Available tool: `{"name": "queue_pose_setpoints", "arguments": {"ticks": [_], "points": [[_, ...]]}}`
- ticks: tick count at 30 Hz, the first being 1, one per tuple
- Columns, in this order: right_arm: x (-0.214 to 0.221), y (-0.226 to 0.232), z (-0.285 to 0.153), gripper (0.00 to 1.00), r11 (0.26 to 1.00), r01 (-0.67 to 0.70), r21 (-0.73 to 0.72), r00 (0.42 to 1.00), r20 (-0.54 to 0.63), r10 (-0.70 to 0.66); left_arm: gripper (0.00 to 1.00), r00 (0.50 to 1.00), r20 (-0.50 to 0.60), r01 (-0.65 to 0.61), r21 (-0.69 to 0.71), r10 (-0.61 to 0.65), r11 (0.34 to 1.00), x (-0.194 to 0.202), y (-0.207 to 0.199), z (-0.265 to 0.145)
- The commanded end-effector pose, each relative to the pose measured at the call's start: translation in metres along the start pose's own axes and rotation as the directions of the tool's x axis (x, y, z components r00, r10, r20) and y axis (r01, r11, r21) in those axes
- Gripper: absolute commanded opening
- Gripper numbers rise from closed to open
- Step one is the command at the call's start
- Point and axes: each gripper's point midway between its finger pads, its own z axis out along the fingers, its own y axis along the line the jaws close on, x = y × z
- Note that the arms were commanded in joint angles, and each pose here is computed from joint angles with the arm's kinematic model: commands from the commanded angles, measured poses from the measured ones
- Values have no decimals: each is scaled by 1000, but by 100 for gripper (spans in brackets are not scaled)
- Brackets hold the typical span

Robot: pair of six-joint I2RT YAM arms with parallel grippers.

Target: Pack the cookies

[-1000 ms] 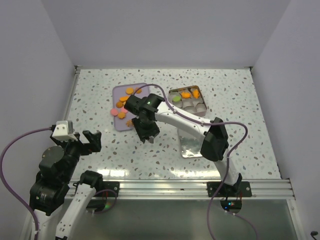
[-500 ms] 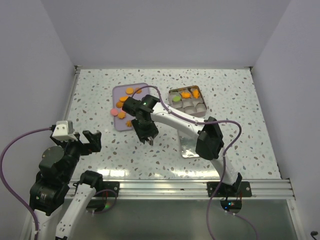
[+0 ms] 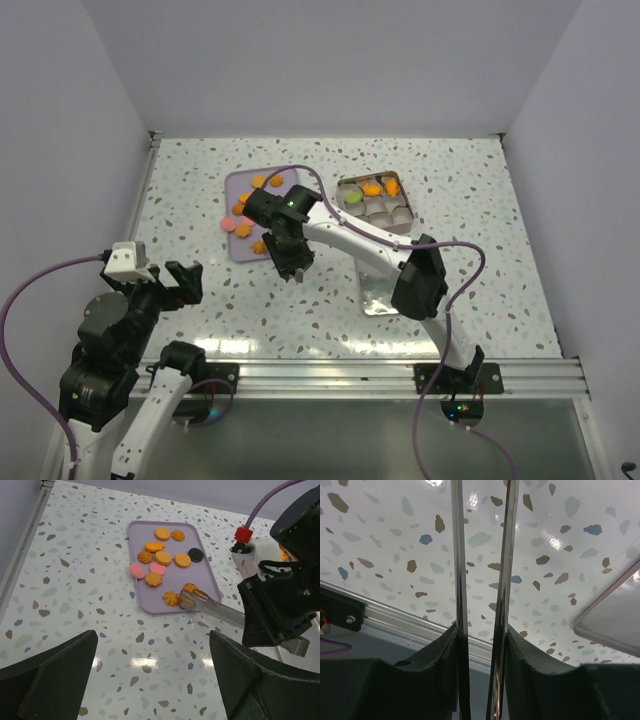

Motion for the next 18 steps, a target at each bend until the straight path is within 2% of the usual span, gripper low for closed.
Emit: {"name": "queue_pose_setpoints", "arguments": {"ticks": [1,6,10,18], "points": [[-15,-12,-35,29,1000,-11,18,997,75,9,100,998,55,-6,21,5,1000,-12,-4,-1],[-31,-44,-63,29,998,-58,34,989,135,53,100,999,52,-7,22,6,1000,-12,-4,0],[-42,-95,-82,29,987,-151,54,974,176,139,100,999,51,-10,23,9,1000,-12,-4,0],[-34,-175,-107,30,957,-264,120,947,222,233,100,999,45,-14,31,13,999,-11,-6,1]]}}
